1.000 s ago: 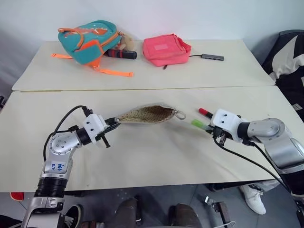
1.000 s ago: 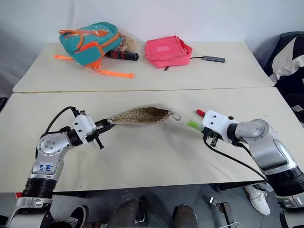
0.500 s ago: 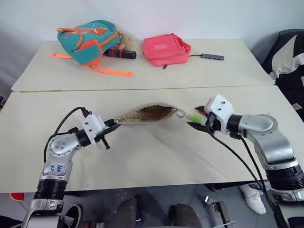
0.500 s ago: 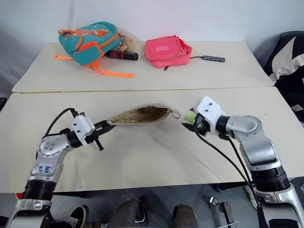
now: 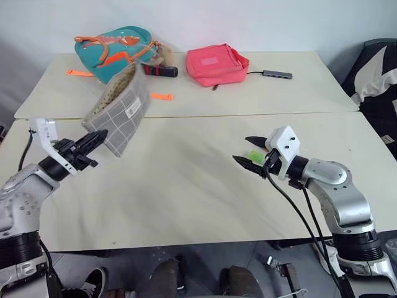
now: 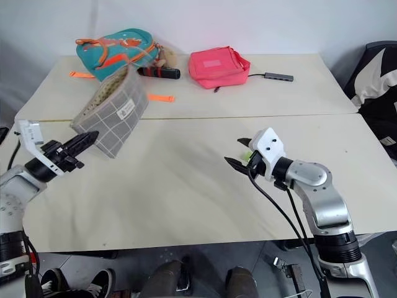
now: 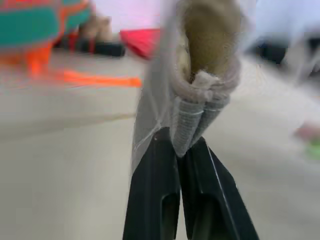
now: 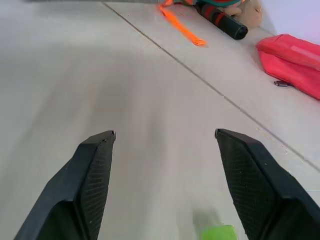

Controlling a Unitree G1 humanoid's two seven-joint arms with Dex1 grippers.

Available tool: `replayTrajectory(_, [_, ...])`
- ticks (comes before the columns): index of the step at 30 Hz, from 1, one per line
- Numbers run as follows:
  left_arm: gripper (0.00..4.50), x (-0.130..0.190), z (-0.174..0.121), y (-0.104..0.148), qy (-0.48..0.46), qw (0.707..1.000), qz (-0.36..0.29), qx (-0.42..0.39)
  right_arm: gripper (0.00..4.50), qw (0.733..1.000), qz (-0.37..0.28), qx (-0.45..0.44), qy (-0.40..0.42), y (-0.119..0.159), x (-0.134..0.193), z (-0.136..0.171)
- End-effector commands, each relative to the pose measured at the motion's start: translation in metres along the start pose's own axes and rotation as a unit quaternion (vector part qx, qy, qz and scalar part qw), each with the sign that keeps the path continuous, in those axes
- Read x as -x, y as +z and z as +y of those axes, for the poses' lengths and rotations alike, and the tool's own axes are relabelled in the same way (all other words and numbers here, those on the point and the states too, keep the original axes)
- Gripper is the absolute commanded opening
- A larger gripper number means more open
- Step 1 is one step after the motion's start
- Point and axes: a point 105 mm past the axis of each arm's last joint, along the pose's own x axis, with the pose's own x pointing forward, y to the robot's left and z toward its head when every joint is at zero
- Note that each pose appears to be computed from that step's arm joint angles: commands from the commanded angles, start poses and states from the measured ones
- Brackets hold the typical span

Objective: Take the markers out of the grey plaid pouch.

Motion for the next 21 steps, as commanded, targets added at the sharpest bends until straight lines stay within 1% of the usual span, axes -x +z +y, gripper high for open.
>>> replayTrajectory(1, [0.0,0.011,-0.01,0.0,-0.016,0.994,-0.006,0.106,3.33,0.999,-0.031,0.021,0.002,0.017,-0.003,0.002])
replayTrajectory(3, [0.0,0.019,0.005,0.002,0.023,0.987,-0.031,0.154,3.33,0.999,-0.032,0.022,0.002,0.017,-0.004,0.001])
replayTrajectory(5, [0.0,0.026,0.008,0.004,0.022,0.977,-0.052,0.206,3.33,0.999,-0.029,0.028,0.004,0.016,-0.004,0.001])
replayTrajectory(6, [0.0,0.028,0.008,0.005,0.022,0.976,-0.057,0.209,3.33,0.999,-0.028,0.03,0.005,0.016,-0.005,0.001])
replayTrajectory(7, [0.0,0.031,0.009,0.005,0.031,0.979,-0.058,0.195,3.33,0.999,-0.028,0.03,0.004,0.016,-0.005,0.0])
replayTrajectory(9, [0.0,0.045,0.026,-0.001,0.081,0.974,-0.064,0.203,3.33,0.999,-0.026,0.031,0.004,0.015,-0.005,0.0])
replayTrajectory(11, [0.0,0.056,0.035,-0.01,0.111,0.974,-0.049,0.191,3.33,0.999,-0.021,0.034,0.005,0.013,-0.005,0.001])
replayTrajectory(14, [0.0,0.062,0.045,-0.02,0.147,0.97,-0.04,0.191,3.33,0.999,-0.018,0.036,0.005,0.011,-0.004,0.0])
replayTrajectory(15, [0.55,0.064,0.046,-0.02,0.149,0.97,-0.043,0.186,3.37,0.999,-0.018,0.038,0.005,0.011,-0.004,0.0])
replayTrajectory(17, [1.07,0.069,0.051,-0.02,0.161,0.969,-0.046,0.18,3.37,0.999,-0.017,0.038,0.005,0.011,-0.004,-0.001])
replayTrajectory(21, [2.36,0.072,0.047,-0.012,0.151,0.979,-0.043,0.13,3.37,0.999,-0.013,0.038,0.006,0.009,-0.002,-0.003])
